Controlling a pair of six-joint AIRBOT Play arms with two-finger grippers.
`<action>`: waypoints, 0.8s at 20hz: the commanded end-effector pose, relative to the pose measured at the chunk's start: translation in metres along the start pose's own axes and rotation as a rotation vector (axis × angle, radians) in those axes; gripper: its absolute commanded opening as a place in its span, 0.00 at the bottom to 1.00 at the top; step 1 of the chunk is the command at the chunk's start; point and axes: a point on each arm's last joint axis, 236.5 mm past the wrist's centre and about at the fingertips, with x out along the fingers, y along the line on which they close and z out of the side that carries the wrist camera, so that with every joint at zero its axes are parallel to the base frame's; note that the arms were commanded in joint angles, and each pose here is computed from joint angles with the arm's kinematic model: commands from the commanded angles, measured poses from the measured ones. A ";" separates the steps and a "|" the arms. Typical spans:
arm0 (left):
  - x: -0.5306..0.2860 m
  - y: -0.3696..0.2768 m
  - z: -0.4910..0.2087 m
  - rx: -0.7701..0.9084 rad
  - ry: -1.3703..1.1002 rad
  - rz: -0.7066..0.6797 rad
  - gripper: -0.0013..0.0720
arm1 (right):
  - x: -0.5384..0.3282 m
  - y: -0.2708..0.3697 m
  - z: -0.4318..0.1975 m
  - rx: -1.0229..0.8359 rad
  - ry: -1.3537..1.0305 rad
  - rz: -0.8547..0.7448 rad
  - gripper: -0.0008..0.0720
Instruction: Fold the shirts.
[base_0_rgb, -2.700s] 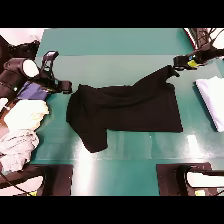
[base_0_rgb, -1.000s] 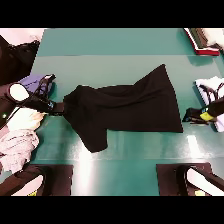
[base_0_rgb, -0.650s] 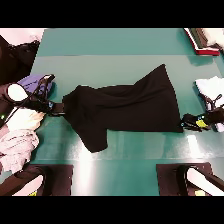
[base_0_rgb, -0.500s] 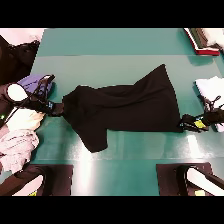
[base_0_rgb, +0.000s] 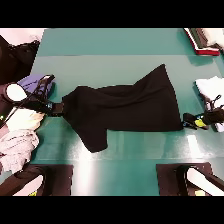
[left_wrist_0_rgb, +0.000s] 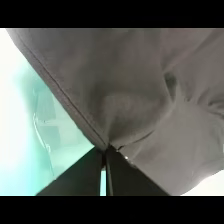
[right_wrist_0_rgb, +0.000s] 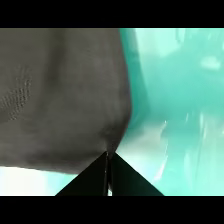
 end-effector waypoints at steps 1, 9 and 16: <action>-0.034 -0.012 0.033 0.026 -0.149 -0.010 0.05 | -0.053 0.023 0.035 -0.055 -0.203 0.021 0.03; -0.316 -0.106 0.121 0.242 -0.859 -0.083 0.05 | -0.346 0.155 0.093 -0.274 -1.093 0.223 0.03; -0.511 -0.174 0.065 0.400 -1.305 -0.190 0.05 | -0.481 0.207 0.009 -0.488 -1.425 0.174 0.03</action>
